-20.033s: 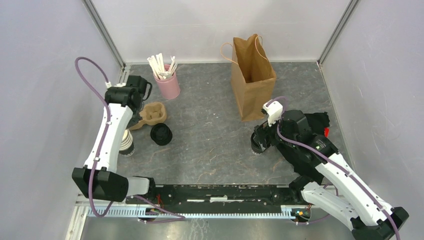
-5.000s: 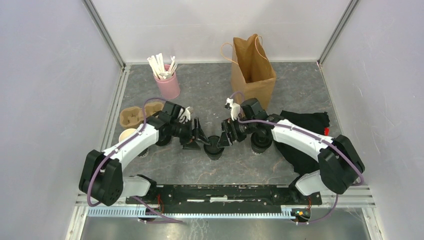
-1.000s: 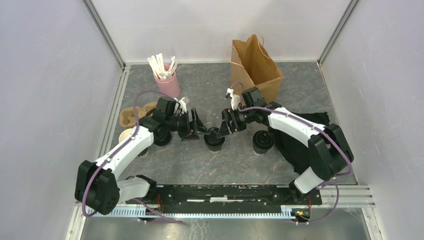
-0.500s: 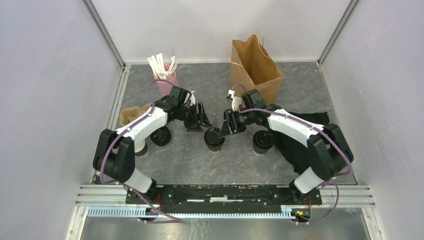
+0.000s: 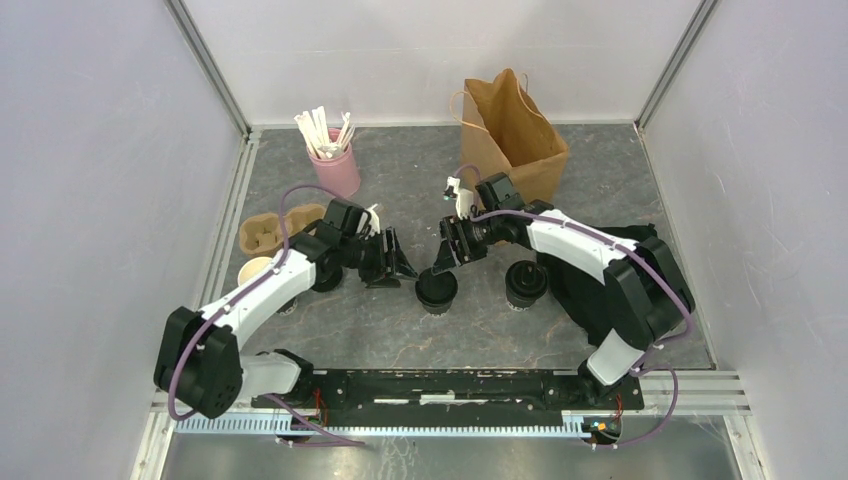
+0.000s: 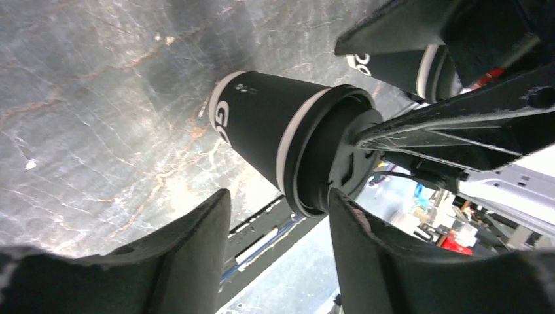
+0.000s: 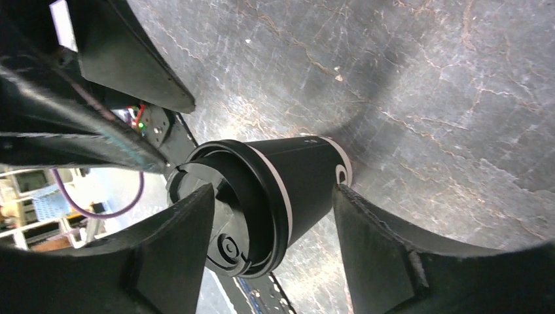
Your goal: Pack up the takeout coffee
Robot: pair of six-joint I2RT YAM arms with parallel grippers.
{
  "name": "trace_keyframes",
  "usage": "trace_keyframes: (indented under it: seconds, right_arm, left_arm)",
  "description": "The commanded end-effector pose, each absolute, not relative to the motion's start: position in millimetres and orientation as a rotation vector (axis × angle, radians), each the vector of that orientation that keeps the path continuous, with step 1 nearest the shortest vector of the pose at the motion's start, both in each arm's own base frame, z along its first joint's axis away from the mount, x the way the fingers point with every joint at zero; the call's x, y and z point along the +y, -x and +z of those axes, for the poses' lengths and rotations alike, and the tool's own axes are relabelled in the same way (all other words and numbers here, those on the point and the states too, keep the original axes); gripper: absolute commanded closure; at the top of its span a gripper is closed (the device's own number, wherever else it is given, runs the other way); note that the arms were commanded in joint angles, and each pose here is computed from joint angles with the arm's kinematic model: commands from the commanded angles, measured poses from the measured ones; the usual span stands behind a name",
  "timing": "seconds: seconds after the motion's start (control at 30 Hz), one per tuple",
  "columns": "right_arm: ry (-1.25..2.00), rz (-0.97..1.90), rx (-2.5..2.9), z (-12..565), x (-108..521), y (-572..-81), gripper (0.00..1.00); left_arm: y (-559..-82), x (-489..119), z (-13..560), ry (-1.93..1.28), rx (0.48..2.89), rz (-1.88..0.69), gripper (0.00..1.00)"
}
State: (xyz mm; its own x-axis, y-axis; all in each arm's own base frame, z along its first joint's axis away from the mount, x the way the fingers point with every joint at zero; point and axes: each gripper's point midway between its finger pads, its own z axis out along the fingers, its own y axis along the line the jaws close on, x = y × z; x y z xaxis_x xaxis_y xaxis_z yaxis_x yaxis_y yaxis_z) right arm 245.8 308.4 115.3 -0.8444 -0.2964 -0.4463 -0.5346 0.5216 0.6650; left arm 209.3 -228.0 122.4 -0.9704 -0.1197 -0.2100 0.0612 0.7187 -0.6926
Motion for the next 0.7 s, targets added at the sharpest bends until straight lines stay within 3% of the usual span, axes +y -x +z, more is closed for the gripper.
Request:
trace_keyframes:
  seconds: [0.0, 0.13, 0.27, 0.33, 0.47, 0.67]
  right_arm:
    - [0.775, 1.163, 2.422, 135, 306, -252, 0.23]
    - [0.736, 1.176, 2.391, 153, 302, -246, 0.16]
    - [0.721, 1.190, 2.389, 152, 295, -236, 0.10]
    - [0.717, 1.211, 2.399, 145, 294, -231, 0.10]
    - [0.709, 1.244, 2.417, 135, 297, -228, 0.16]
    - [0.712, 1.283, 2.429, 126, 299, -223, 0.20]
  left_arm:
    - [-207, -236, 154, 0.040, 2.609, -1.194, 0.32]
    - [-206, -237, 165, 0.052, 2.593, -1.211, 0.24]
    - [-196, -241, 162, 0.081, 2.612, -1.283, 0.22]
    - [-190, -240, 155, 0.099, 2.637, -1.285, 0.28]
    - [-176, -240, 141, 0.156, 2.706, -1.307, 0.50]
    - [-171, -244, 134, 0.172, 2.732, -1.335, 0.52]
